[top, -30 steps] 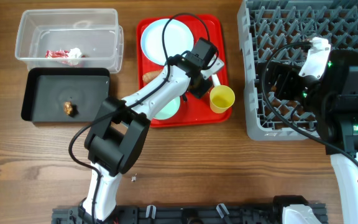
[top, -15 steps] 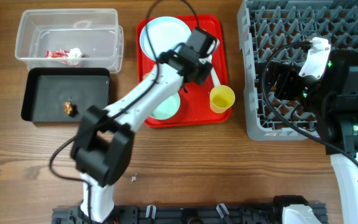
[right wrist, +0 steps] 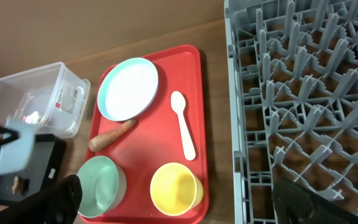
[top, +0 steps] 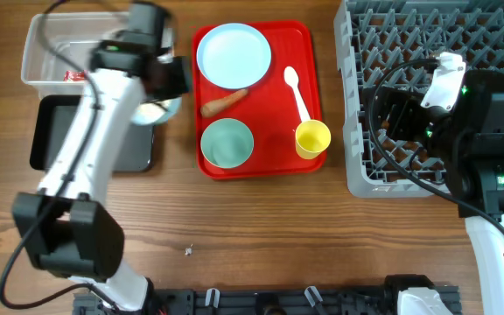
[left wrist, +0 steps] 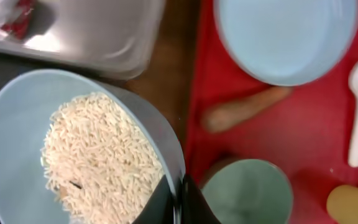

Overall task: Sort waste into correct bins and load items into the dishwasher rack
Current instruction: 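Tip the blue bowl over the black tray to pour out the rice, then set the empty blue bowl back on the red tray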

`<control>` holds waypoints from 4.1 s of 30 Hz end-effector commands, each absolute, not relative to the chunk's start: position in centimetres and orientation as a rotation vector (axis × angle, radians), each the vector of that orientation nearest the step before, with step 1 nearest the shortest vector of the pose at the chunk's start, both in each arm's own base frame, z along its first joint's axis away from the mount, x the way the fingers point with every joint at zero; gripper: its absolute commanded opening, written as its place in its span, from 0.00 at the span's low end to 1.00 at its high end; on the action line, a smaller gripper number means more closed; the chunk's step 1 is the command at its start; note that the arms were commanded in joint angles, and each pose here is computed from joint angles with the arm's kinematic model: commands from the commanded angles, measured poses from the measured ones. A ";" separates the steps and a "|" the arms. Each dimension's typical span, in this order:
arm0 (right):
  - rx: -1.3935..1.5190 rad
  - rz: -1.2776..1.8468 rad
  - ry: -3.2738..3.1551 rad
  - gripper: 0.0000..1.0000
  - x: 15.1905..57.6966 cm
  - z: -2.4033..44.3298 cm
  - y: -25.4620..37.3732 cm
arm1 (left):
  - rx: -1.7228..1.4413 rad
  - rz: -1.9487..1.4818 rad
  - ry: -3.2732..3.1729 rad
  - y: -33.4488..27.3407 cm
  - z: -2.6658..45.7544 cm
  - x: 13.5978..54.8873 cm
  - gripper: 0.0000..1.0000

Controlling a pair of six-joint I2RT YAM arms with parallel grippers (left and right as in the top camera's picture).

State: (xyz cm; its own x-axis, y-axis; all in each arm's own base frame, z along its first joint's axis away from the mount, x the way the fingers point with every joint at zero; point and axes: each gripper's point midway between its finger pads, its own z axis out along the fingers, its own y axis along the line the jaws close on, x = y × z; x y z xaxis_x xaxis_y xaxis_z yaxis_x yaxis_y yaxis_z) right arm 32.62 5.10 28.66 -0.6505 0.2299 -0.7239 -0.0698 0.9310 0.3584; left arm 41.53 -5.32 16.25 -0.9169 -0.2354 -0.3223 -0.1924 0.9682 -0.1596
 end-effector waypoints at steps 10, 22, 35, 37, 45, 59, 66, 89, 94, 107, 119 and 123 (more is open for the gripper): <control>0.109 0.428 2.222 1.00 33.0 29.2 4.9 | -0.524 -0.802 2.585 6.6 14.6 39.5 0.04; 0.108 0.429 2.218 1.00 33.1 29.3 4.9 | -0.567 -1.182 2.159 11.1 14.5 37.9 0.04; 0.108 0.428 2.218 1.00 33.1 29.3 4.9 | -0.511 -1.403 1.865 13.4 19.5 36.4 0.04; 0.109 0.428 2.218 1.00 33.1 29.3 4.9 | -0.507 -1.425 1.824 13.9 20.2 36.0 0.04; 0.108 0.428 2.217 1.00 33.1 29.3 4.9 | -0.519 -1.441 1.755 15.4 21.1 35.1 0.04; 0.108 0.428 2.216 1.00 33.1 29.3 4.9 | -0.585 -1.547 1.712 16.0 22.3 35.4 0.04; 0.107 0.428 2.213 1.00 33.1 29.4 4.9 | -0.580 -1.567 1.723 15.4 22.4 35.8 0.04; 0.138 0.450 2.284 1.00 34.4 27.1 5.1 | 0.046 -0.922 2.097 -19.5 20.8 49.2 0.04; 0.112 0.439 2.285 1.00 34.3 27.1 5.1 | 0.351 -0.404 2.162 -24.6 17.1 46.1 0.04; 0.118 0.440 2.302 1.00 34.1 26.8 5.1 | 0.652 -0.274 2.320 -28.2 9.8 41.8 0.04; 0.118 0.440 2.306 1.00 34.0 26.7 5.1 | 0.782 -0.347 2.368 -31.0 8.6 38.2 0.04; 0.118 0.439 2.306 1.00 34.0 26.7 5.1 | 0.786 -0.330 2.378 -30.9 8.4 37.9 0.12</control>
State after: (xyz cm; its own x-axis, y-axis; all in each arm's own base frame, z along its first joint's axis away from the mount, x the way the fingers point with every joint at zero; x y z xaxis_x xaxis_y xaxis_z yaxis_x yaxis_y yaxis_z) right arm 33.79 5.06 26.15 -0.7071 0.2288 -0.6691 -0.0386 0.9323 0.3596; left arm 38.05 -30.62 8.24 -0.6546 0.4414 -0.6137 0.5923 0.8039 -0.0536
